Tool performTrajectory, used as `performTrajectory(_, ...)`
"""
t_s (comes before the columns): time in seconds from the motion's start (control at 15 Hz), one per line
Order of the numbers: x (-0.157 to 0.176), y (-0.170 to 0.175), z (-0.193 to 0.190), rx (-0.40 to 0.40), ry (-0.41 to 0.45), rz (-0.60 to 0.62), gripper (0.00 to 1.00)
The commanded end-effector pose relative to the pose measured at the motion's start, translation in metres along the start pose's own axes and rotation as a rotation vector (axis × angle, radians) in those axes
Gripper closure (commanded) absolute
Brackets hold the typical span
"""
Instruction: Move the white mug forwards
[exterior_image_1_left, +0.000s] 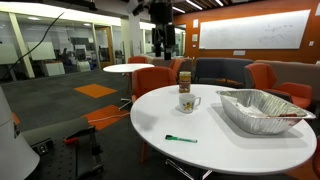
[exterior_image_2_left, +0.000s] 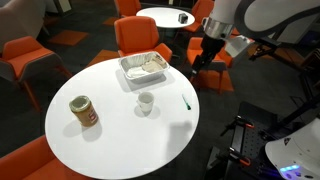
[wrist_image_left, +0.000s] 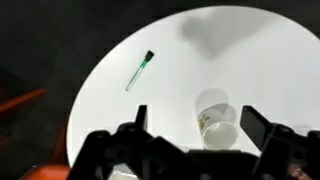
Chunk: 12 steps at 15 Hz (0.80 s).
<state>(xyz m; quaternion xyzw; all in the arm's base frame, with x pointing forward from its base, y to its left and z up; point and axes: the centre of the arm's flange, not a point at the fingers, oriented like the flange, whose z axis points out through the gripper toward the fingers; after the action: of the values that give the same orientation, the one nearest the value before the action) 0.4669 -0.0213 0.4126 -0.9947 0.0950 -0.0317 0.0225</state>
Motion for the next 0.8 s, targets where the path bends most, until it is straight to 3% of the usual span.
performTrajectory(0.0,0.047,-0.033,0.046,-0.039,-0.006,0.123,0.00)
performTrajectory(0.2,0.081,-0.050,0.089,-0.060,-0.042,0.181,0.00)
performTrajectory(0.73,0.155,-0.073,0.175,-0.014,-0.095,0.226,0.00)
